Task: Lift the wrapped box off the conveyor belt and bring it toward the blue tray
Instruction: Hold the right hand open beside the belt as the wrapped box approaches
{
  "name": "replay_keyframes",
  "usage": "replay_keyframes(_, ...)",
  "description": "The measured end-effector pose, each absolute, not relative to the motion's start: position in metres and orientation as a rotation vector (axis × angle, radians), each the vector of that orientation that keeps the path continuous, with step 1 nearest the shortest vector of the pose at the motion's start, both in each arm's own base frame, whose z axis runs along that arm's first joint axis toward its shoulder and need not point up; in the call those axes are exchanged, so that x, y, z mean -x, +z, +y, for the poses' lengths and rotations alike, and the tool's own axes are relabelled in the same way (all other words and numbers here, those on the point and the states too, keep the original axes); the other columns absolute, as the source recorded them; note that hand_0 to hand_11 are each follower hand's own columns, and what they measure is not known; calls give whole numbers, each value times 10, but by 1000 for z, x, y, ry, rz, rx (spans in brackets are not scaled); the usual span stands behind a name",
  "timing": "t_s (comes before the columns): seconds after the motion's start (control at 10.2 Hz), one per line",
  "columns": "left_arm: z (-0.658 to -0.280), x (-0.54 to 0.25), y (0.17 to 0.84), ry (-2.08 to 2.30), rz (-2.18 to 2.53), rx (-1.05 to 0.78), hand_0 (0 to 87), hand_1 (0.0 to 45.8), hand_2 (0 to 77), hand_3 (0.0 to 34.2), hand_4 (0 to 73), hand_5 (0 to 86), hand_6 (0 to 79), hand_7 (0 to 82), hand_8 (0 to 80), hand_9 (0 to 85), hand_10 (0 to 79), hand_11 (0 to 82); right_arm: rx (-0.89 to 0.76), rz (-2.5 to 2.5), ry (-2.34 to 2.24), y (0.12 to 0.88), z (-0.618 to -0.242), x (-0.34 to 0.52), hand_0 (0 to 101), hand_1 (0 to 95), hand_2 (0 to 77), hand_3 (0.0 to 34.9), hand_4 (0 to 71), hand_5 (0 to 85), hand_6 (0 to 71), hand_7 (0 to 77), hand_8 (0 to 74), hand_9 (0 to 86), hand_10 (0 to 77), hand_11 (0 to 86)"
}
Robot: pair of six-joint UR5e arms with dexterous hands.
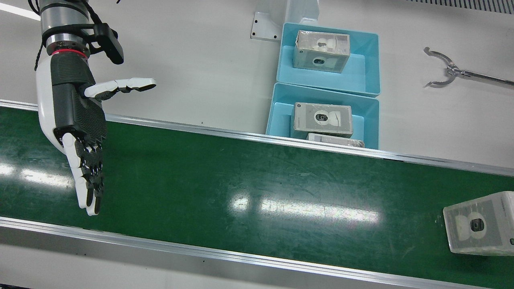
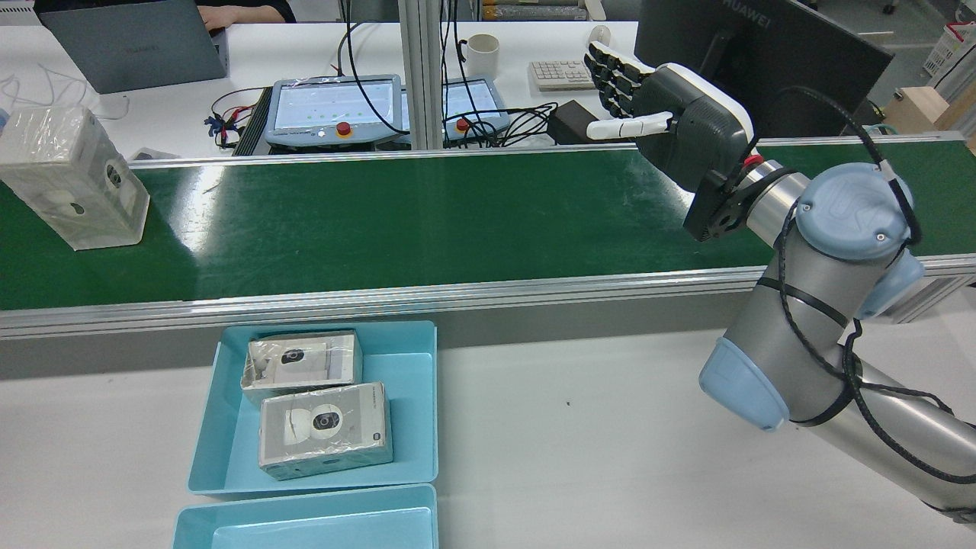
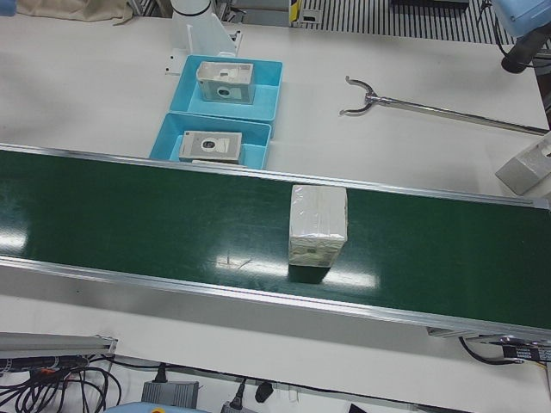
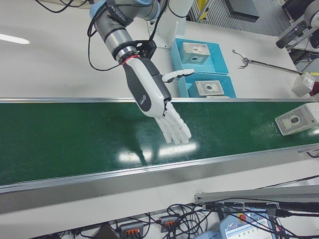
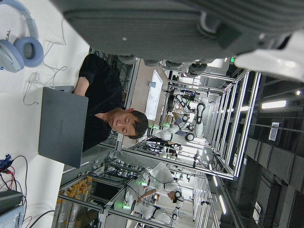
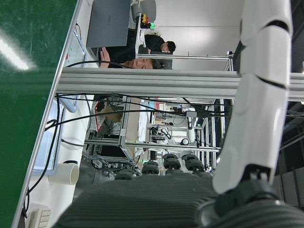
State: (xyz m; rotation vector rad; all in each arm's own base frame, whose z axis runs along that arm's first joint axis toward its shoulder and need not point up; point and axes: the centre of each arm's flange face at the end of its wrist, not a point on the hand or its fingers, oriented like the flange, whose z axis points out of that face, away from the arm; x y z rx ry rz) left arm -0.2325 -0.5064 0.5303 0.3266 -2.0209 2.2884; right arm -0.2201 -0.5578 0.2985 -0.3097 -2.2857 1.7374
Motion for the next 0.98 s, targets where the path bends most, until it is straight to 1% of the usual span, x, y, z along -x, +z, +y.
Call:
replay_keyframes(0.2,-506,233,530,2288,-2021,-327,0,0,5,0,0,11,0,0,0,0,5,0,309,-2285,1737,298,-558,220,456,115,109,18,27,5,0,0,22,11,0,11)
replay_keyframes(0.98,-506,233,530,2288,-2021,-327,0,0,5,0,0,11,0,5,0,0,0,0,301,-2271,1739,299,-562,227,457,125,109,20,27,5,0,0,22,16,0,11)
